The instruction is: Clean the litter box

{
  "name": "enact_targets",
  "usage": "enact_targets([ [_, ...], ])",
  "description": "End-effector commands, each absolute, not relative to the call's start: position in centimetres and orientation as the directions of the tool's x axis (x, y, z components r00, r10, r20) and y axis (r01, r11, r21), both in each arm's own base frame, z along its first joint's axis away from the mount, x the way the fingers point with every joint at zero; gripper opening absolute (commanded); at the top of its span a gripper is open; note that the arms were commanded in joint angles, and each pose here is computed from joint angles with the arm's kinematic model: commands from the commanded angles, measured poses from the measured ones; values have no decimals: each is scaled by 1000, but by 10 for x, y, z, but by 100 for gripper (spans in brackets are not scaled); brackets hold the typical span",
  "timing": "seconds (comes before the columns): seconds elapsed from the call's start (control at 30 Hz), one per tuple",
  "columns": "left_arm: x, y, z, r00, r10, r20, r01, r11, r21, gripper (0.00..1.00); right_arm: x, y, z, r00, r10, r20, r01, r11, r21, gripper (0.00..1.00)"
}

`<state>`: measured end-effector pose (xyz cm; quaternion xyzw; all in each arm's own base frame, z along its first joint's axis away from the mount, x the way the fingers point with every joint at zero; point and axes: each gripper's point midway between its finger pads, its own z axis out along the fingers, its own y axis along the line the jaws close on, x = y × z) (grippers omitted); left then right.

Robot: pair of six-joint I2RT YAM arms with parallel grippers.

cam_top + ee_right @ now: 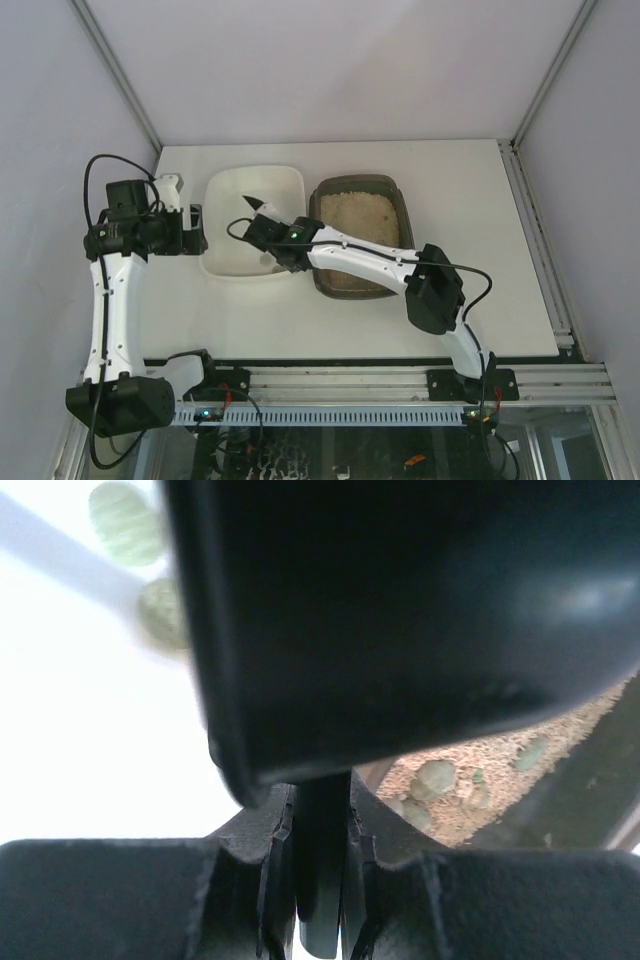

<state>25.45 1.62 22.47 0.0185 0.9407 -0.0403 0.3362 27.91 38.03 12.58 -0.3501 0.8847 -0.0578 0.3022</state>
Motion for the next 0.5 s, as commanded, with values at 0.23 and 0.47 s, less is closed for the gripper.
enact_targets([
  [0.23,261,-3,255,-708,5,-706,141,981,-135,100,313,350,195,-560,-537,-631,-432,839,-331,0],
  [0.47,291,-21,257,-719,12,-695,180,969,-170,100,284,261,215,-869,-283,-406,-298,954,-29,0],
])
